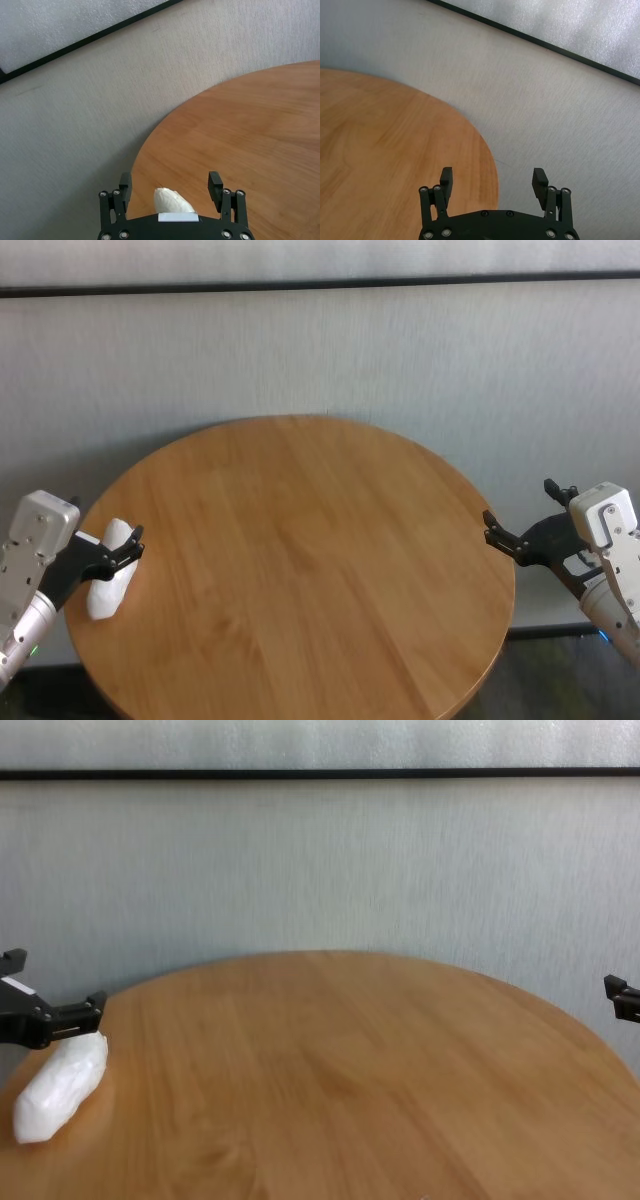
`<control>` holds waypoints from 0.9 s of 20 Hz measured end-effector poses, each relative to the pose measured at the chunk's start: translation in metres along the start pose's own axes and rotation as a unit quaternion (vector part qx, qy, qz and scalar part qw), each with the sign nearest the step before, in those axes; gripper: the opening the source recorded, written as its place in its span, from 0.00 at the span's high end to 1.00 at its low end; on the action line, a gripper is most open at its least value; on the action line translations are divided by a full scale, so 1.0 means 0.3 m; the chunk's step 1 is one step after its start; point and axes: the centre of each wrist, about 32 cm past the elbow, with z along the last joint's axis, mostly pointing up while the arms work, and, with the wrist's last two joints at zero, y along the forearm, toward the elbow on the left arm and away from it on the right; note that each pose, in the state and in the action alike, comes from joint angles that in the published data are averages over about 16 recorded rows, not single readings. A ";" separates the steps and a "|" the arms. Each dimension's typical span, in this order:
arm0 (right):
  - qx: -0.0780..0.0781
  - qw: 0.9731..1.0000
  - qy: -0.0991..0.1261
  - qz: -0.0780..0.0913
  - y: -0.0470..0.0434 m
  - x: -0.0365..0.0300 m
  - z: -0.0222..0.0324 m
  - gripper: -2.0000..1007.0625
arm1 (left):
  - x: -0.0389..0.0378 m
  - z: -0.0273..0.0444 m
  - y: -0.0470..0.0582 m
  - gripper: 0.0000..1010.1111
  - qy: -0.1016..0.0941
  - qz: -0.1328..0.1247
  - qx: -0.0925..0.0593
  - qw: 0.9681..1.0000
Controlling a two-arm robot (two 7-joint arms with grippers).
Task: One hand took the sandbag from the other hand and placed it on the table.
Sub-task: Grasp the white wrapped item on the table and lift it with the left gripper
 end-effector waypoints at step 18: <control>0.000 1.000 0.000 0.000 0.000 0.000 0.000 0.01 | 0.000 0.000 0.000 0.01 0.000 0.000 0.000 1.000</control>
